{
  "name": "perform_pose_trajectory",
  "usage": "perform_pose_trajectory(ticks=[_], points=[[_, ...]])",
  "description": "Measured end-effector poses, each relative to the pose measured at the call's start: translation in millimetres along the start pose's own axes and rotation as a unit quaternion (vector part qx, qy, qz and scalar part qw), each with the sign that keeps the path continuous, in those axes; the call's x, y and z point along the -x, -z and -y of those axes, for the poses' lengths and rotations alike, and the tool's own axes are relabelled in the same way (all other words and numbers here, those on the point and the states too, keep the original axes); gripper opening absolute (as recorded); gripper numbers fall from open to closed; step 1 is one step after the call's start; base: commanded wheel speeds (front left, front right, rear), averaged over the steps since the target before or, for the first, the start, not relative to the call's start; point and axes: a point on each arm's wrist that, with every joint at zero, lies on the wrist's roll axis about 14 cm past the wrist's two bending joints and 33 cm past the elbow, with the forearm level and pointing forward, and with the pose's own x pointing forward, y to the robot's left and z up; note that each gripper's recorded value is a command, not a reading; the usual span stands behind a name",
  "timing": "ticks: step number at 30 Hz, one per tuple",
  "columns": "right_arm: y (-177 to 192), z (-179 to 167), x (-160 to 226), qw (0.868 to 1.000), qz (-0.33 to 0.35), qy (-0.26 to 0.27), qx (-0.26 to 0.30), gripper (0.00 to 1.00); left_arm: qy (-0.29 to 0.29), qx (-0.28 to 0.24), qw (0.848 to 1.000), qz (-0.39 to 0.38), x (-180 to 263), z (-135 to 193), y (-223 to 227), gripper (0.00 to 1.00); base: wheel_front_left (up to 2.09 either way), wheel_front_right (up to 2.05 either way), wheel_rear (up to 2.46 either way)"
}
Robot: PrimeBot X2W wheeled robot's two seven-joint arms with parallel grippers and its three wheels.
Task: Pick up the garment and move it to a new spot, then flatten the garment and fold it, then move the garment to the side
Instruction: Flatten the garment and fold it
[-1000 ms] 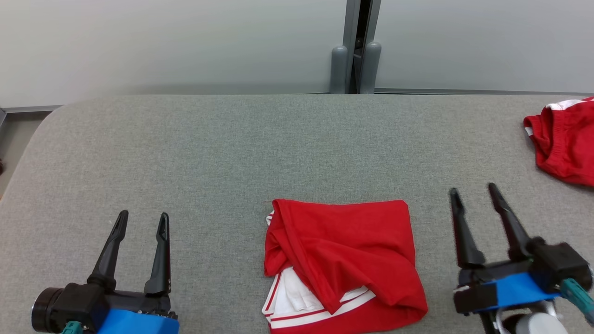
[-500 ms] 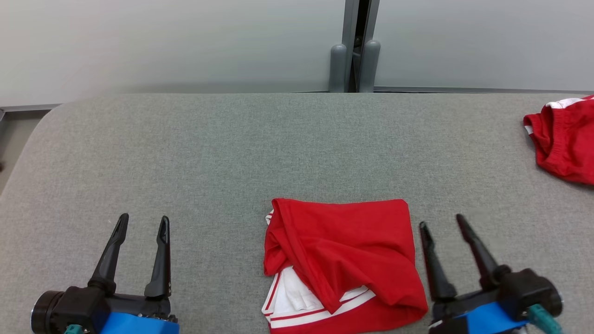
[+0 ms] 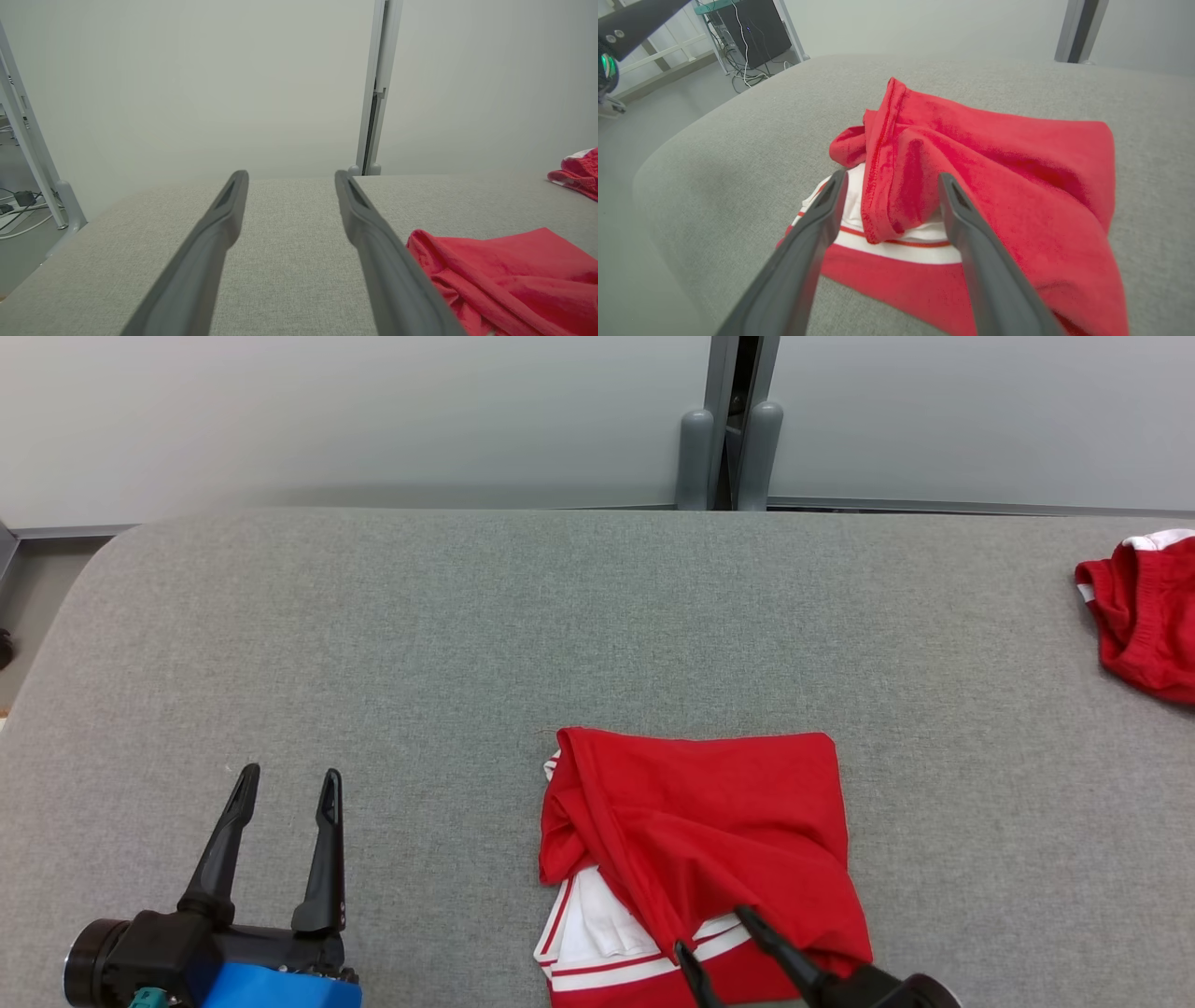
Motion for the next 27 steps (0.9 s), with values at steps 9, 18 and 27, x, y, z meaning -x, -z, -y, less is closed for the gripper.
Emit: perform_pose_trajectory(ticks=[9,18,27], points=[[37,-13,-4,0.997,-0.066,-0.031,0.000,1.00,-0.002,0.001,1.000,-0.004,-3,-2,4,1.00,0.00,0.00,0.00],[52,-19,-23,0.994,-0.094,-0.052,0.009,0.00,-0.009,0.000,1.000,-0.009,-3,-6,7,1.00,0.00,0.00,0.00],[49,-35,-32,0.993,-0.084,-0.077,0.004,0.00,-0.016,0.001,1.000,-0.012,0,-10,8,1.00,0.00,0.00,0.00]])
